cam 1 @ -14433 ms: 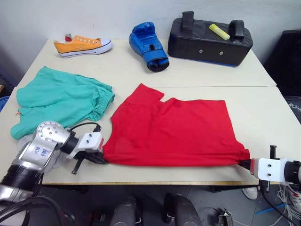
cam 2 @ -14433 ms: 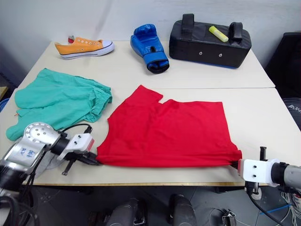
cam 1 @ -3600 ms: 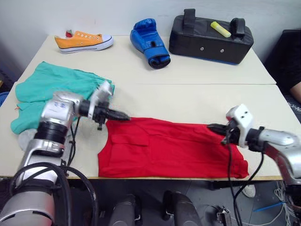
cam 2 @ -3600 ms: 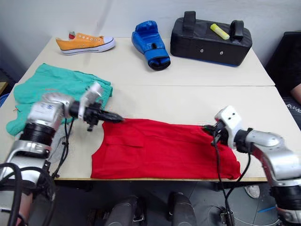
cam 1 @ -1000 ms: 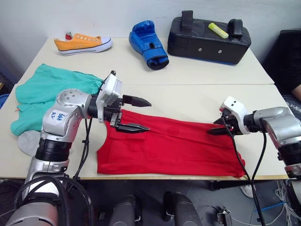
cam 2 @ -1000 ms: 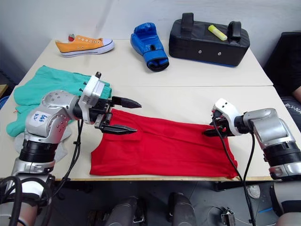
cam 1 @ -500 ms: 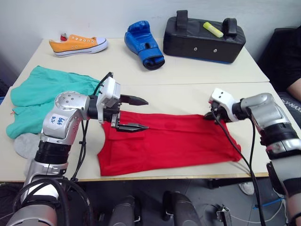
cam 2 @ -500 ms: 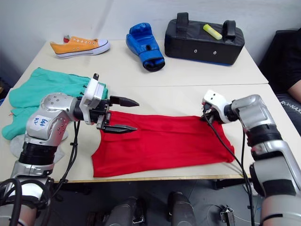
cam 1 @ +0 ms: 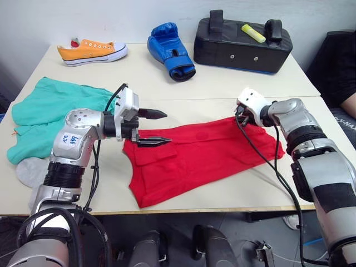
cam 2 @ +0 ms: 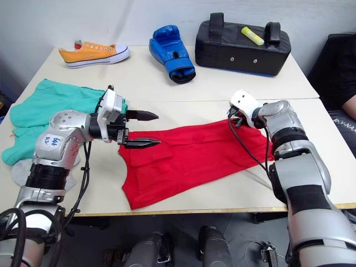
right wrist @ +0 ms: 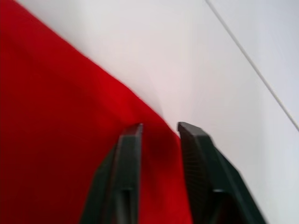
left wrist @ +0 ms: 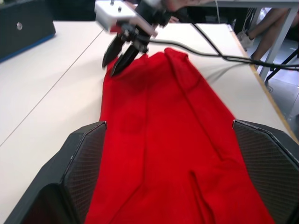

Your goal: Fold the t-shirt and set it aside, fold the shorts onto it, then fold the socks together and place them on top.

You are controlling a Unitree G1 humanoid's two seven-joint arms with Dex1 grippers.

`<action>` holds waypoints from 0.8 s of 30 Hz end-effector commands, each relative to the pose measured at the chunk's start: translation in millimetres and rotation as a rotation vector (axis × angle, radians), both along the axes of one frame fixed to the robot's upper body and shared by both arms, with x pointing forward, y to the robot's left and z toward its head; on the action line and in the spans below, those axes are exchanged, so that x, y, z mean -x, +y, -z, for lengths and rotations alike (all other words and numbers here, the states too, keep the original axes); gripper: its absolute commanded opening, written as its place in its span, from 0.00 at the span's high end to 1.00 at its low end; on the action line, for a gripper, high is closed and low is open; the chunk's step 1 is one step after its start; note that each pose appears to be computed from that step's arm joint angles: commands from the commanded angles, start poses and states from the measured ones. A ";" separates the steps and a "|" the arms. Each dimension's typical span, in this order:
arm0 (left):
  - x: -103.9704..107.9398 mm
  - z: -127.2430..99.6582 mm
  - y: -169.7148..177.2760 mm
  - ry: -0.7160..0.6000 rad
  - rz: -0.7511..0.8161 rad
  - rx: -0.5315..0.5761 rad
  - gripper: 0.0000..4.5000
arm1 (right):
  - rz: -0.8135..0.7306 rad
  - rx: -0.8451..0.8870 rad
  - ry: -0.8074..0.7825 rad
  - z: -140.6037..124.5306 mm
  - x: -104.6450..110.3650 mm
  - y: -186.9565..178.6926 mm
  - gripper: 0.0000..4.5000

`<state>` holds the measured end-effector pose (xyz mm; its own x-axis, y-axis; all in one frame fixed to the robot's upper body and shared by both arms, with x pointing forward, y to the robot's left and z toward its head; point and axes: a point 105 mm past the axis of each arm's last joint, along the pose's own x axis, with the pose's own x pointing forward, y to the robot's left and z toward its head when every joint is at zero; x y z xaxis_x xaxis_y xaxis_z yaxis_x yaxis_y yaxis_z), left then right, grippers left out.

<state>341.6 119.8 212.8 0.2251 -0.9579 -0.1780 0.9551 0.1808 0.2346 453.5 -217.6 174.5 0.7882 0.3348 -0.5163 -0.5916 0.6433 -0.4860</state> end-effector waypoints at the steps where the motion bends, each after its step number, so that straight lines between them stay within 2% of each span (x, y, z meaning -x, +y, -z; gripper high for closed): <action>1: -15.1 -4.2 8.5 -0.029 -0.021 -0.044 0.00 | 0.037 -0.165 -0.111 -54.2 8.4 -22.4 0.40; 3: -25.1 -1.0 13.2 -0.026 -0.032 -0.072 0.00 | 0.070 -0.247 -0.102 -60.8 30.6 -35.5 0.24; 6: -40.7 3.8 18.5 -0.018 -0.045 -0.123 0.00 | 0.170 -0.343 -0.057 -52.8 86.9 -46.0 0.01; 10: -56.6 13.9 18.7 -0.011 -0.064 -0.211 0.00 | 0.394 -0.415 0.000 -22.1 156.9 -58.2 0.01; 14: -68.8 23.3 14.3 -0.018 -0.117 -0.272 0.00 | 0.603 -0.532 0.060 10.5 200.2 -60.1 0.01; 18: -74.6 33.0 8.5 -0.023 -0.144 -0.332 0.00 | 0.676 -0.672 0.083 36.1 212.8 -48.5 0.01; 24: -83.2 42.8 6.0 -0.018 -0.221 -0.368 0.00 | 0.694 -0.841 0.107 49.6 195.9 -20.1 0.01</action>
